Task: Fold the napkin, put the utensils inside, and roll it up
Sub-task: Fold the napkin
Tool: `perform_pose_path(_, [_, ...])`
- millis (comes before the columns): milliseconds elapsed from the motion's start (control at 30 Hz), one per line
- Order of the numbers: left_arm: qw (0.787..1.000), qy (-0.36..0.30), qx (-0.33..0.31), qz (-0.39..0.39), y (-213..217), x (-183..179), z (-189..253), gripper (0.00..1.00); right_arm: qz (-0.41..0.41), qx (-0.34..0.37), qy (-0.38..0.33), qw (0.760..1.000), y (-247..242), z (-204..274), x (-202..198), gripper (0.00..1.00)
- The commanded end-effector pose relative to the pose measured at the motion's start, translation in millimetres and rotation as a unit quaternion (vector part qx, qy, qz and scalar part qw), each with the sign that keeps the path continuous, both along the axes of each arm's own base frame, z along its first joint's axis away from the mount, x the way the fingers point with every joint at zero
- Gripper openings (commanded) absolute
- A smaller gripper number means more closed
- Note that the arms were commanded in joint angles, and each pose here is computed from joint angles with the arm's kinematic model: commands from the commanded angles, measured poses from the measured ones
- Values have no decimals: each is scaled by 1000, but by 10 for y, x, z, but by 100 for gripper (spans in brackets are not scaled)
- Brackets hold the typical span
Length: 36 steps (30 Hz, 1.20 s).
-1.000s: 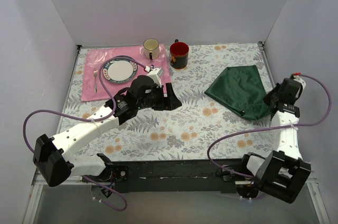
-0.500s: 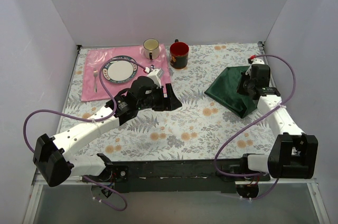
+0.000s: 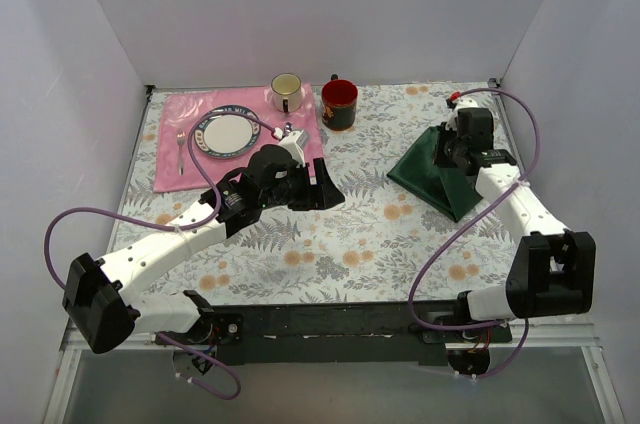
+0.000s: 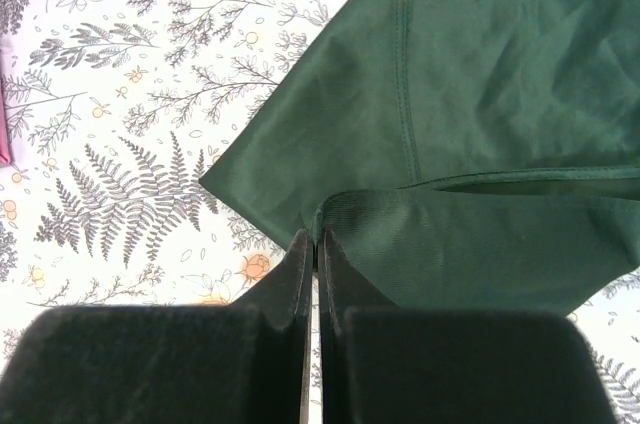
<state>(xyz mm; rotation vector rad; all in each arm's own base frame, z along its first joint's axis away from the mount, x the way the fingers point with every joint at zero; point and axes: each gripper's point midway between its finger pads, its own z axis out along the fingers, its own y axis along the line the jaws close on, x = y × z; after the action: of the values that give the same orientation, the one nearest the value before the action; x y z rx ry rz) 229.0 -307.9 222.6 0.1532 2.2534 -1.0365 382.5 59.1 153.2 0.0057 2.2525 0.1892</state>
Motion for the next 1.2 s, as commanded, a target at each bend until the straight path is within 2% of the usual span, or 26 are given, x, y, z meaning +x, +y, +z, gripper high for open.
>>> perform_pose_path(0, [1000,-3,-7,2,-10,12,56,66,31,-6,-40,999,139,234,231,1])
perform_pose_path(300, [1000,-2,-9,6,-18,27,56,67,95,-10,4,995,403,-74,258,1])
perform_pose_path(733, [1000,1,-6,12,-8,41,34,67,118,-14,46,992,525,-491,362,1])
perform_pose_path(1000, [1000,3,-3,19,12,47,7,67,142,6,65,988,672,-660,365,2])
perform_pose_path(1100, [1000,4,-3,21,16,50,-8,67,164,32,78,983,796,-697,336,11])
perform_pose_path(1167, [1000,3,-5,23,13,59,-10,67,173,44,98,979,842,-716,284,24])
